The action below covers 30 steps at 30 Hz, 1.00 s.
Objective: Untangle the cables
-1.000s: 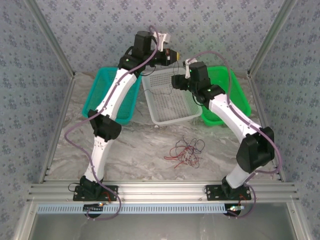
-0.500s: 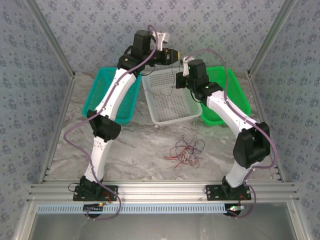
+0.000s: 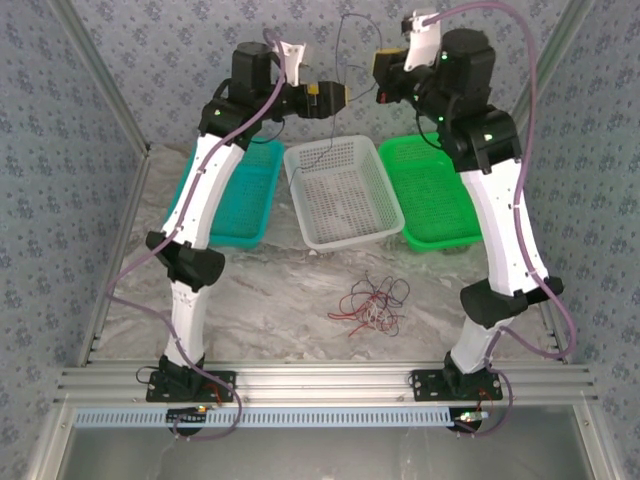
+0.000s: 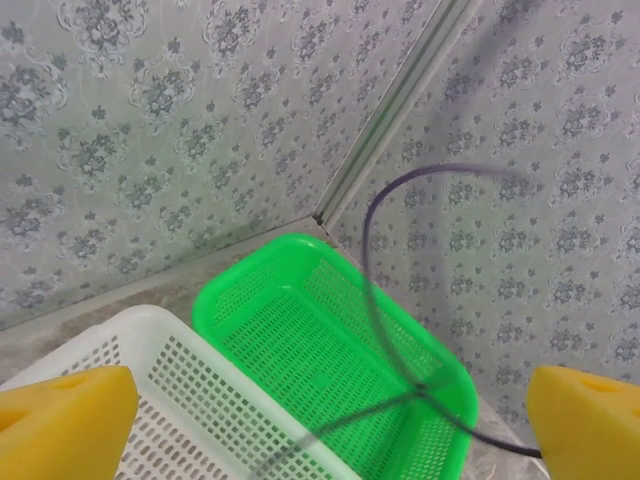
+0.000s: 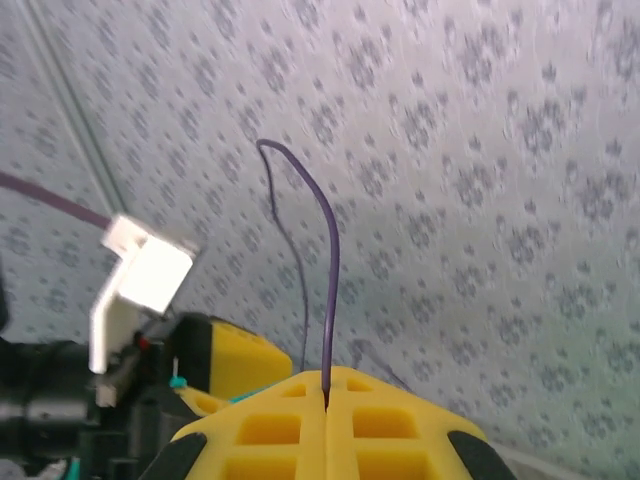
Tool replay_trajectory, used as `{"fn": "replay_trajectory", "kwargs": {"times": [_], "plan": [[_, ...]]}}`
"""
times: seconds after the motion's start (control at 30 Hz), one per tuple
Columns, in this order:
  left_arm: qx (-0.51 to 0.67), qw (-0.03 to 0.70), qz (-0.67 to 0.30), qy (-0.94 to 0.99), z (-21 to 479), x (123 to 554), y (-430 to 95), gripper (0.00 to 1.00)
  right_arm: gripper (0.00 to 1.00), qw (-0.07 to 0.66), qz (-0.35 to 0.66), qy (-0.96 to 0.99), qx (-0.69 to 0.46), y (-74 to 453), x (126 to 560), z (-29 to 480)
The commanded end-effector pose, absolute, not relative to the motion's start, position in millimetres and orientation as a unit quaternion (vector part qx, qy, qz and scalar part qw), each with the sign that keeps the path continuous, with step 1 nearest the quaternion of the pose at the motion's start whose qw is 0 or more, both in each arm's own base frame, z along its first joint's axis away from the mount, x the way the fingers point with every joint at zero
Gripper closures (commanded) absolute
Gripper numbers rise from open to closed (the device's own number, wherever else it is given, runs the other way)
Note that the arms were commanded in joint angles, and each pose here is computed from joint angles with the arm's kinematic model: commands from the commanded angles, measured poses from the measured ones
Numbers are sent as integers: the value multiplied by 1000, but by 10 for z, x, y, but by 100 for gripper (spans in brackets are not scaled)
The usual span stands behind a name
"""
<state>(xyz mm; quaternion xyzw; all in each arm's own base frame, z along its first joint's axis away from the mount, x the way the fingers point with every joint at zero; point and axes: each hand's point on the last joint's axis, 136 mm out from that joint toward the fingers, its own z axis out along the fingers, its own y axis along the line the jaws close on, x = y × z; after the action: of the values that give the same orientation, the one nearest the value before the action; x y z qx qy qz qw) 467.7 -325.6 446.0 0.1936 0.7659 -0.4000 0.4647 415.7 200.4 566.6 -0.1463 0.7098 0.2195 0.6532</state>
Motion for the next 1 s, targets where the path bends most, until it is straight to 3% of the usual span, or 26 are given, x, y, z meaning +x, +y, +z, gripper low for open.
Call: {"fn": "replay_trajectory", "kwargs": {"times": [0.0, 0.33, 0.63, 0.97], "plan": [[198, 480, -370, 770, 4526, 4577, -3071, 1, 100, 604, 237, 744, -160, 2082, 4207, 5388], [160, 589, -347, 712, 4781, 4227, -2571, 1, 100, 662, 275, 685, -132, 1899, 4086, 5942], [213, 524, -387, 728, 4383, 4078, -2814, 0, 100, 700, 370, 599, -124, 1920, 3785, 6577], [348, 477, -362, 721, 3487, 3789, -3436, 2, 100, 681, 410, 596, -114, 1959, 3710, 6618]]}}
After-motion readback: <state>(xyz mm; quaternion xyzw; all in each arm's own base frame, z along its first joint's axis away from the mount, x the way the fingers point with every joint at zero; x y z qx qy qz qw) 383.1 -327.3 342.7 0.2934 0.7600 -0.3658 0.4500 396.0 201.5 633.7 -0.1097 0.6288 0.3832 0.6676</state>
